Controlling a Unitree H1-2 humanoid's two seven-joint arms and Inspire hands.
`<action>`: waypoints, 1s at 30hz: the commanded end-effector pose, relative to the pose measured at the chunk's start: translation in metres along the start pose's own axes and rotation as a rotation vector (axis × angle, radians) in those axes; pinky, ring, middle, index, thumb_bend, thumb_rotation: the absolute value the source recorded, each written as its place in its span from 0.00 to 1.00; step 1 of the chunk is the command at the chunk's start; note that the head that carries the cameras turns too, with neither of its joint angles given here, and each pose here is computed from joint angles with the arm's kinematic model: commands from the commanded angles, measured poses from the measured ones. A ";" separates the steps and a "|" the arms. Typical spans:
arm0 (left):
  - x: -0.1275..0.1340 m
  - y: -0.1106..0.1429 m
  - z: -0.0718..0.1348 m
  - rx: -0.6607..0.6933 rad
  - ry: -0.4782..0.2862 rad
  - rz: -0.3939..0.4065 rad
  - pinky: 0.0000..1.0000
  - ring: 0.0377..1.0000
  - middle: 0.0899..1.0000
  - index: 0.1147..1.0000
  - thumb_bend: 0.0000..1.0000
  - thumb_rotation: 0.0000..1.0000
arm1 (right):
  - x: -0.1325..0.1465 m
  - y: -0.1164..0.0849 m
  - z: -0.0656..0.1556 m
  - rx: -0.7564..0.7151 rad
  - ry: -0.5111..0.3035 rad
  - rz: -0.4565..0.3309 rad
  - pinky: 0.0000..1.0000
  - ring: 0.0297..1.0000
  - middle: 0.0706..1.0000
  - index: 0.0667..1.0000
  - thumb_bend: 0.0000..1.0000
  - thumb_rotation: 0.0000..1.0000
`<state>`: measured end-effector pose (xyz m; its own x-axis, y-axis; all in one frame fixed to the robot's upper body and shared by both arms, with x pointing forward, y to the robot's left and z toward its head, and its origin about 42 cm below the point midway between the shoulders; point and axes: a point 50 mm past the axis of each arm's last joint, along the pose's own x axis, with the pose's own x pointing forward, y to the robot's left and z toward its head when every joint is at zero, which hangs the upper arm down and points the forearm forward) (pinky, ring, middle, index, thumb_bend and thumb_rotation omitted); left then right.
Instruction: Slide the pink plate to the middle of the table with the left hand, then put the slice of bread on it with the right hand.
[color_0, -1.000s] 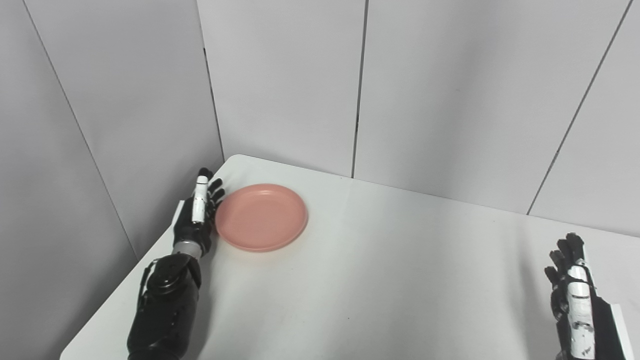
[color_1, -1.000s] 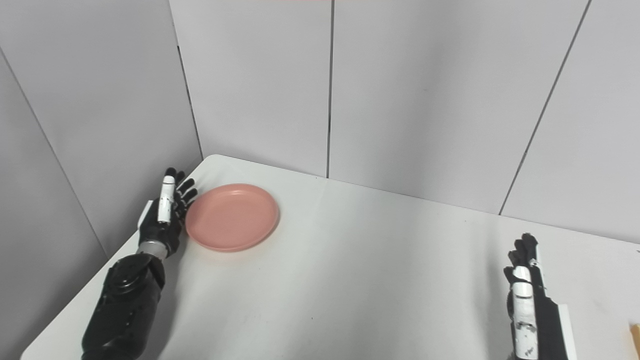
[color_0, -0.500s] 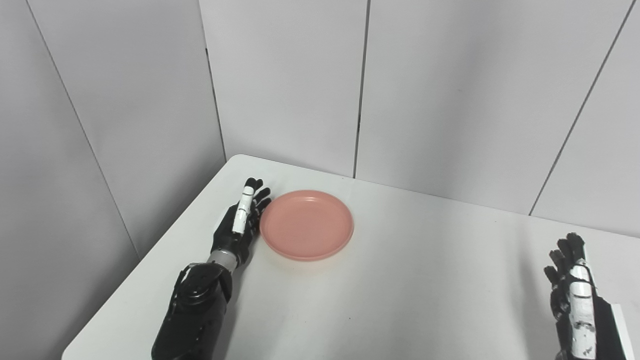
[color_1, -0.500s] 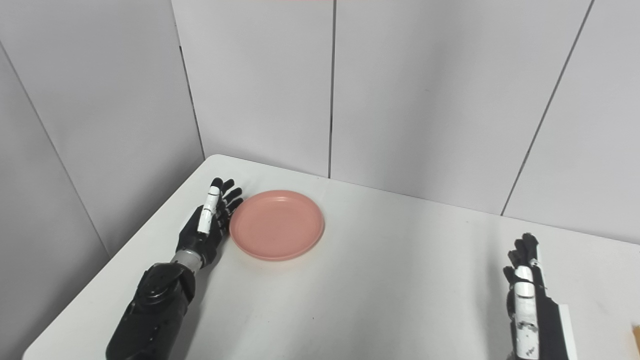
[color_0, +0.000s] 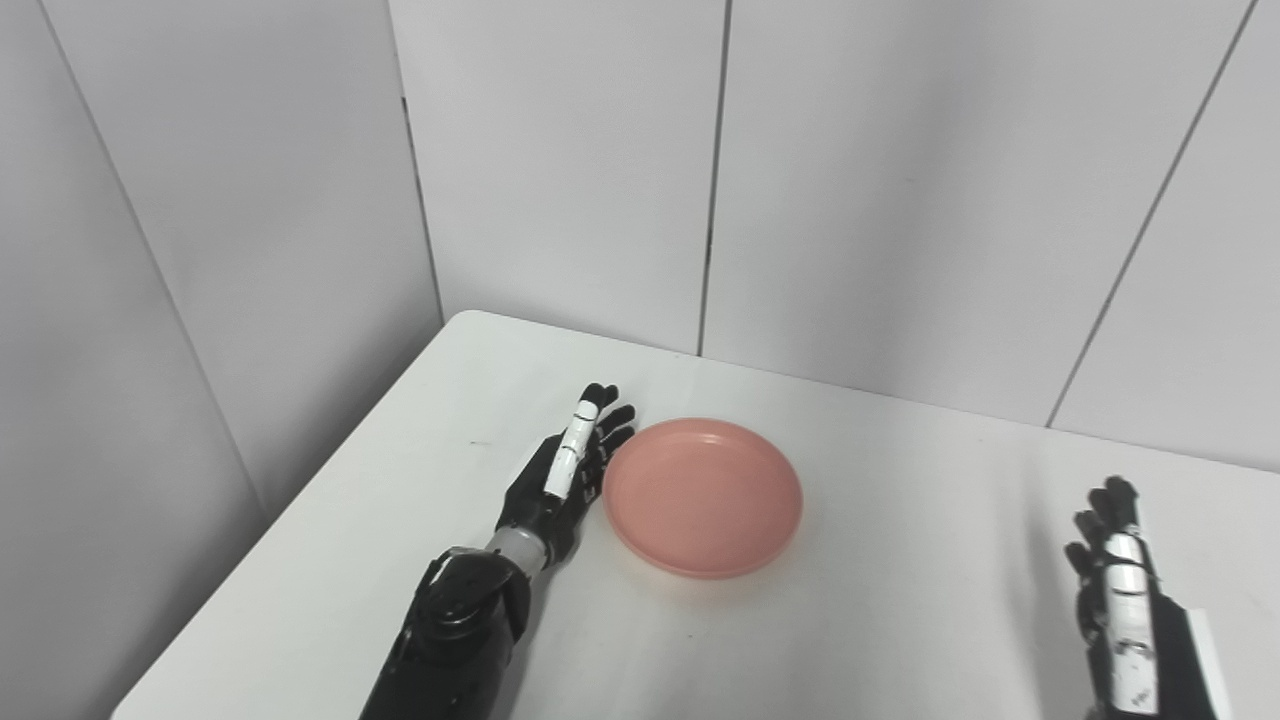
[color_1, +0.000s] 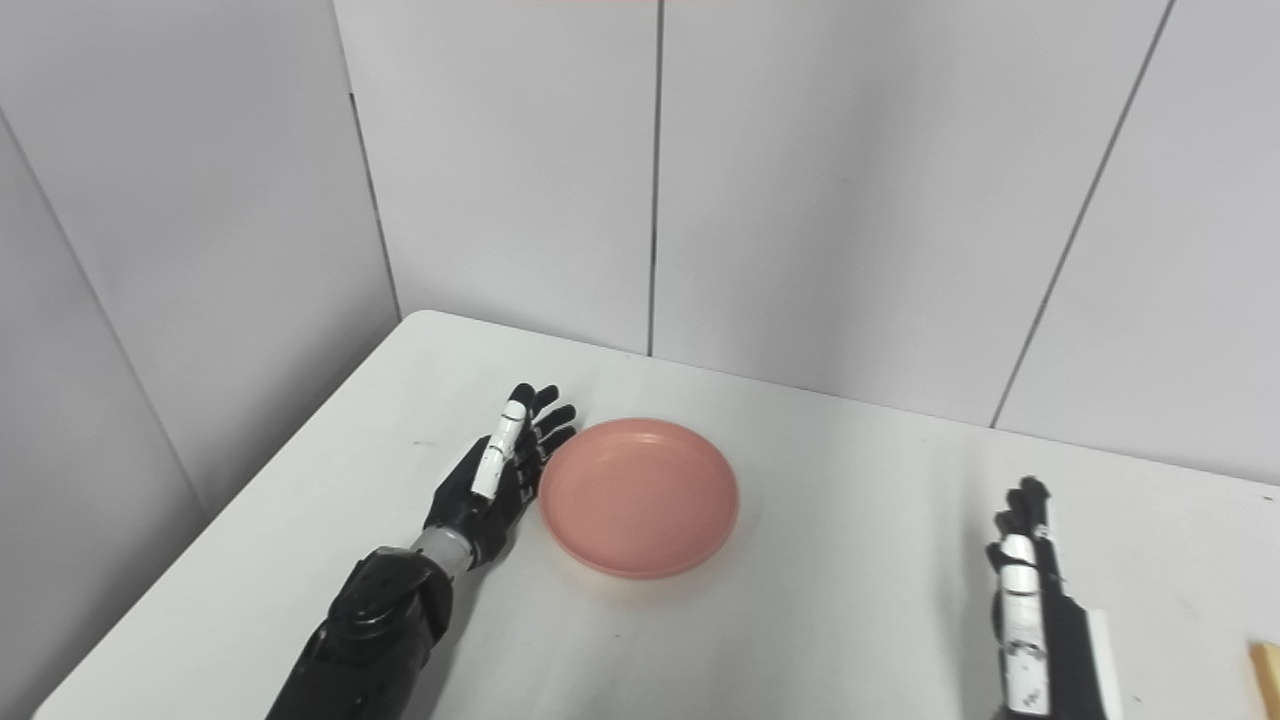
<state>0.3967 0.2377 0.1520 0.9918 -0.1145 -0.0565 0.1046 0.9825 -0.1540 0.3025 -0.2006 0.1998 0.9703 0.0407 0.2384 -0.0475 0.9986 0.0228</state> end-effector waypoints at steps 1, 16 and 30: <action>0.011 -0.023 0.007 -0.006 -0.010 -0.097 0.97 0.96 0.95 0.95 0.73 0.97 | 0.004 0.006 0.011 0.012 -0.094 0.009 1.00 0.99 1.00 1.00 0.27 1.00; 0.015 -0.094 -0.007 -0.062 0.019 -0.338 0.95 0.96 0.96 0.96 0.70 0.98 | 0.003 0.021 0.007 -0.011 -0.092 -0.001 0.99 0.98 1.00 1.00 0.34 1.00; -0.002 -0.123 -0.005 -0.135 0.002 -0.403 0.96 0.97 0.97 0.97 0.72 1.00 | 0.001 0.026 0.007 -0.043 -0.086 -0.007 0.96 0.97 0.98 0.99 0.36 1.00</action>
<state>0.3779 0.1182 0.1481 0.8807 -0.4725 -0.0325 0.4426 0.8456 -0.2983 0.3003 -0.1797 0.1923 0.9709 0.0350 0.2371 -0.0265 0.9989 -0.0388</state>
